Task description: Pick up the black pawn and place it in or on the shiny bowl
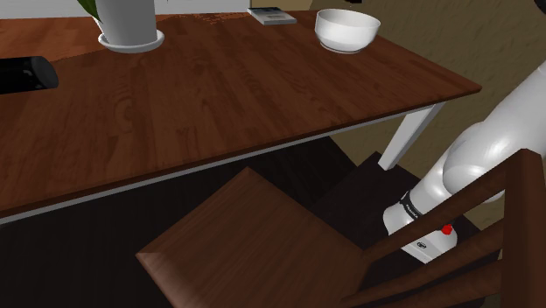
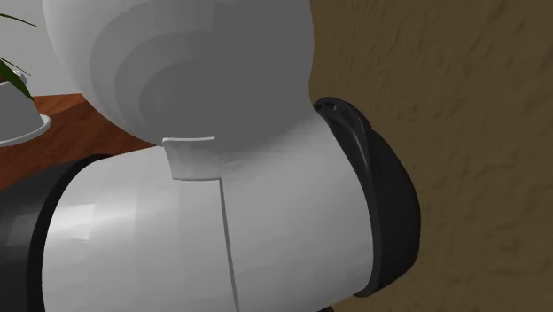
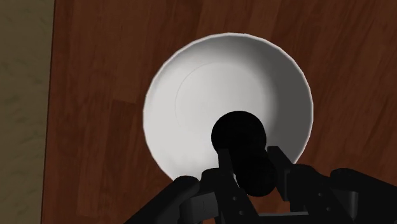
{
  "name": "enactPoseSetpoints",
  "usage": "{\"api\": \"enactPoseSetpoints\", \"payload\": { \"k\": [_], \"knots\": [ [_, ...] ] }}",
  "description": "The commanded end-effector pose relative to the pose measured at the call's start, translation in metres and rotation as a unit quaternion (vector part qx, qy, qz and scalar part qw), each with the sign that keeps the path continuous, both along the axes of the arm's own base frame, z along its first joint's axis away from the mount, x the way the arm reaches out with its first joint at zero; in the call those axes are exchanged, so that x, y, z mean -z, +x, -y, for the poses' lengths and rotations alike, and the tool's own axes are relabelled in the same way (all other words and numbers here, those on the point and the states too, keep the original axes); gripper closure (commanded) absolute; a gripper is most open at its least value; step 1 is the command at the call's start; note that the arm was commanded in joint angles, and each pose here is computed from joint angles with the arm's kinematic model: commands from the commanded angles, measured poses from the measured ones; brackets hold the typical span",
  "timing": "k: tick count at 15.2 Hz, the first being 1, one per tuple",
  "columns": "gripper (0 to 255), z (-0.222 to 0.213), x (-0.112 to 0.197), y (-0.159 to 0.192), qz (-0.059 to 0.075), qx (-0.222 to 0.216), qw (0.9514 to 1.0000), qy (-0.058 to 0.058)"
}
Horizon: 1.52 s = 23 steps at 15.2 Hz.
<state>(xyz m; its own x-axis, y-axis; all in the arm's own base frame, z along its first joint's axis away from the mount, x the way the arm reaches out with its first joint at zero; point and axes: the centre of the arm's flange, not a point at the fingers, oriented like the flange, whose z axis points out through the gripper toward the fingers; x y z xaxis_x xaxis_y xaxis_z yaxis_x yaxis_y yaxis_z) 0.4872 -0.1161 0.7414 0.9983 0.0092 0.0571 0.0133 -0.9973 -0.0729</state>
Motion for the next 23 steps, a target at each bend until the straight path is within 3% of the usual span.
{"api": "enactPoseSetpoints", "payload": {
  "k": [1, 8, 16, 17, 22, 23],
  "knots": [
    [255, 0.000, 0.011, 0.000, 0.000, 0.000, 1.0000, 0.000],
    [255, 0.000, 0.048, 0.000, 0.000, 0.000, 1.0000, 0.000],
    [255, 0.000, 0.048, 0.000, 0.000, 0.000, 1.0000, 0.000],
    [0, 0.000, 0.048, 0.000, 0.000, 0.000, 1.0000, 0.000],
    [0, 0.000, 0.048, 0.000, 0.000, 0.000, 1.0000, 0.000],
    [0, 0.001, 0.035, -0.001, 0.000, 0.000, 1.0000, 0.000]
  ]
}}
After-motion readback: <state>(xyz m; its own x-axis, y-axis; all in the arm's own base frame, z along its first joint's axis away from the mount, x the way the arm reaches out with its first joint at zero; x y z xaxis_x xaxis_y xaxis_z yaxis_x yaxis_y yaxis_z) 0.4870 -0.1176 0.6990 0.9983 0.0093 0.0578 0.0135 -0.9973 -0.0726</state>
